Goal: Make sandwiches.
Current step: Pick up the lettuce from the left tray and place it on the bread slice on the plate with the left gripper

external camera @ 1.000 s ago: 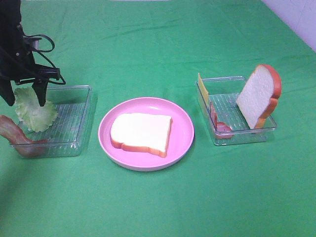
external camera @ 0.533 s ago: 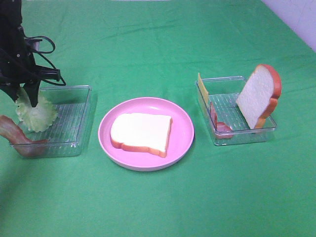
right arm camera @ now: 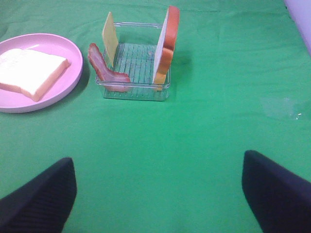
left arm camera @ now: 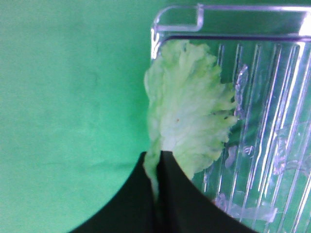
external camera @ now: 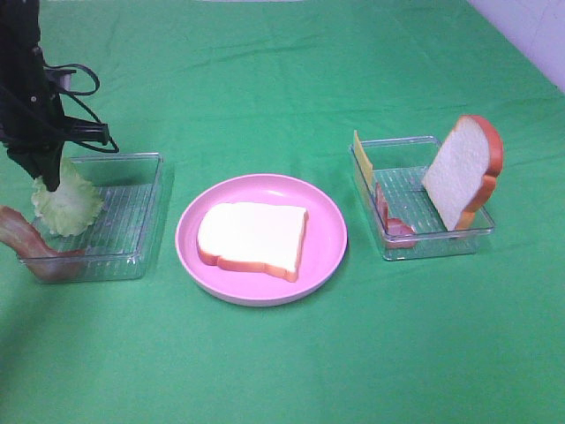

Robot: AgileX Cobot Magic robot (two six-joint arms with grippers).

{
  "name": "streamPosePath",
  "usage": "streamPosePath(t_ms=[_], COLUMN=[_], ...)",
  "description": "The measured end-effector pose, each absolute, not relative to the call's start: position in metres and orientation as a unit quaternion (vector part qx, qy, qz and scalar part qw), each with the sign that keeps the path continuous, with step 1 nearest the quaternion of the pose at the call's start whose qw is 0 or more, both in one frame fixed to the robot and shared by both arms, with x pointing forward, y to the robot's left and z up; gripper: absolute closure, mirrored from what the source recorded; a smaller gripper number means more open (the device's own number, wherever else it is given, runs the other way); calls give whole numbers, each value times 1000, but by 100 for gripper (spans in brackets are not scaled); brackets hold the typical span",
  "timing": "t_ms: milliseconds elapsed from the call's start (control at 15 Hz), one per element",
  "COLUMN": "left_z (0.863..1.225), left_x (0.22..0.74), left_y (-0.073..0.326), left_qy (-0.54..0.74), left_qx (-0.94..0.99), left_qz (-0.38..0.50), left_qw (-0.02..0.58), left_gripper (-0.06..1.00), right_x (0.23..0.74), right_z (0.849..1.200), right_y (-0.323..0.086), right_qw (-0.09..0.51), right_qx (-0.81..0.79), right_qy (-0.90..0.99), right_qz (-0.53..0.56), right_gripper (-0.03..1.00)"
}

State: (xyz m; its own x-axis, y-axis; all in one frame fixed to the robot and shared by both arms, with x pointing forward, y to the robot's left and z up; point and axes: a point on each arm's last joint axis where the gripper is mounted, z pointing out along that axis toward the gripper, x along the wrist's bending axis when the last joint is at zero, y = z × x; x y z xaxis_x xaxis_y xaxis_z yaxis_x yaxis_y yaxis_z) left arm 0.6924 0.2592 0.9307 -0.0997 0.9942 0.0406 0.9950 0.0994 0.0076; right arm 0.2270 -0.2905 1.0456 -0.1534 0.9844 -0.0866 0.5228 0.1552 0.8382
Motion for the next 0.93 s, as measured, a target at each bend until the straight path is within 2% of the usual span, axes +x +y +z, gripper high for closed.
streamPosePath(t_ms=[267,467,533,667,733,867,933], left_z=[935,971,971,996,996,1024,1029], left_x=[692,687,687,682,682,675,673], left_y=[259,252,252,245,245,231,227], left_qy=[-742,-745,-745,-741,-741,-714,-705], left_qx=[-670,-665,-665,-665,-665,-676,-679], left_qz=[-16,-8,-8,11,11,54,66], left_qw=[7,-49,-49,-97,-97,-172,-192], left_gripper=[94,94,94,94,94,94,94], right_x=[227,227,227,227,227,227,227], right_z=[1046,1046,1046,1046,1046,1046,1046], right_y=[-290,-290,-290,-290,-290,-290,-290], right_qw=[340,340,340,340,340,340,340], right_qx=[554,554,554,554,554,554,554], right_qy=[680,680,680,680,680,680,680], right_qz=[339,339,339,339,339,339,339], right_gripper=[10,10,10,10,10,10,10])
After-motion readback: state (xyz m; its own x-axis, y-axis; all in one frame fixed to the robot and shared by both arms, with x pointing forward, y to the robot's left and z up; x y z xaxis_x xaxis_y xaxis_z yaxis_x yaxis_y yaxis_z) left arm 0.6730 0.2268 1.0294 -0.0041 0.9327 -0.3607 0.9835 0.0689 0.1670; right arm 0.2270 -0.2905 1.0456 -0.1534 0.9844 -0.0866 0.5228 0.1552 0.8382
